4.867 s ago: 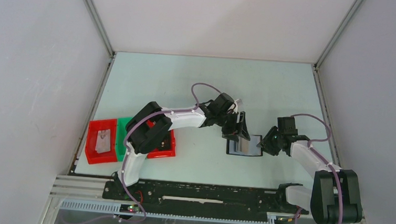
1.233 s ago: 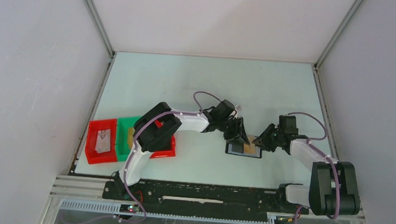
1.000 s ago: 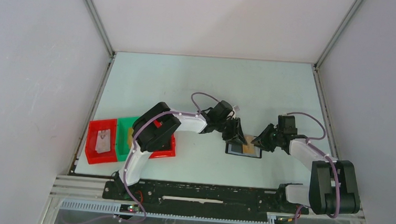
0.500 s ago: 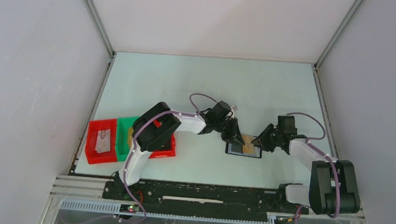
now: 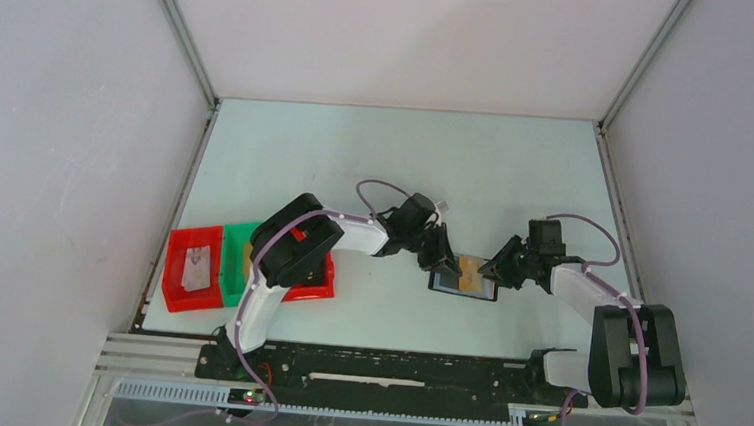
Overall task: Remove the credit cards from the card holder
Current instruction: Remove the credit card from the card holder, then place the credit card in the storage box.
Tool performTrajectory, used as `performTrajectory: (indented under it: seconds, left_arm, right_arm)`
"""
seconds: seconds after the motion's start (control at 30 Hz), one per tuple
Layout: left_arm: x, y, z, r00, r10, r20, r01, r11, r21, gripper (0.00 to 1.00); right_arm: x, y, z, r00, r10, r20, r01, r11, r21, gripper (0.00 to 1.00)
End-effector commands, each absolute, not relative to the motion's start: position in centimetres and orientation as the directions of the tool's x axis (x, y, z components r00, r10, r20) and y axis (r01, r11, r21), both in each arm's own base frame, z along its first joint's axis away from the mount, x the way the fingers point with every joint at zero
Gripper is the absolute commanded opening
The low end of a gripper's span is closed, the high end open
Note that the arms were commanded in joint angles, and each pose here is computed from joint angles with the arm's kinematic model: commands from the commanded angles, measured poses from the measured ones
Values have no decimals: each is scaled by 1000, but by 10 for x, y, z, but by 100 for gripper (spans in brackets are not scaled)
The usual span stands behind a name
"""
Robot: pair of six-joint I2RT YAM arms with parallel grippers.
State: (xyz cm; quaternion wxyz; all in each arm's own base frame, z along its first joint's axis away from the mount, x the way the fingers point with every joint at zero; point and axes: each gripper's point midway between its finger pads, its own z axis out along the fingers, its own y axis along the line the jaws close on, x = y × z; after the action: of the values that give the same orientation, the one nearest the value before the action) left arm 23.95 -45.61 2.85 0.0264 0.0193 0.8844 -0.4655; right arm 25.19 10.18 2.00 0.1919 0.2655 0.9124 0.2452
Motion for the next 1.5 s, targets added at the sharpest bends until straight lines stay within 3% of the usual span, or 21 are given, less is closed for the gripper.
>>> performTrajectory:
  seconds: [0.0, 0.33, 0.9, 1.0, 1.23, 1.47]
  left_arm:
    - [249, -448, 50, -993, -18, -113, 86, 539, -838, 0]
    - [249, -429, 54, -992, -9, -129, 103, 549, -829, 0]
    - [231, -393, 92, -959, 143, -246, 283, 556, -781, 0]
    - [227, -390, 98, -950, 174, -259, 312, 547, -777, 0]
    - [217, -380, 132, -926, 229, -300, 374, 444, -814, 0]
    - [218, -356, 173, -911, 217, -352, 410, 359, -839, 0]
  right_arm:
    - [241, 97, 7, -794, 577, -194, 430, 757, 492, 31]
    - [241, 97, 7, -793, 577, -196, 429, 757, 492, 31]
    - [243, 99, 13, -798, 567, -204, 405, 756, 515, 32]
    - [248, 104, 28, -793, 563, -233, 362, 743, 562, 38]
    - [261, 135, 94, -794, 509, -331, 104, 651, 752, 63]
    - [251, 163, 133, -842, 417, -342, -100, 504, 858, 70]
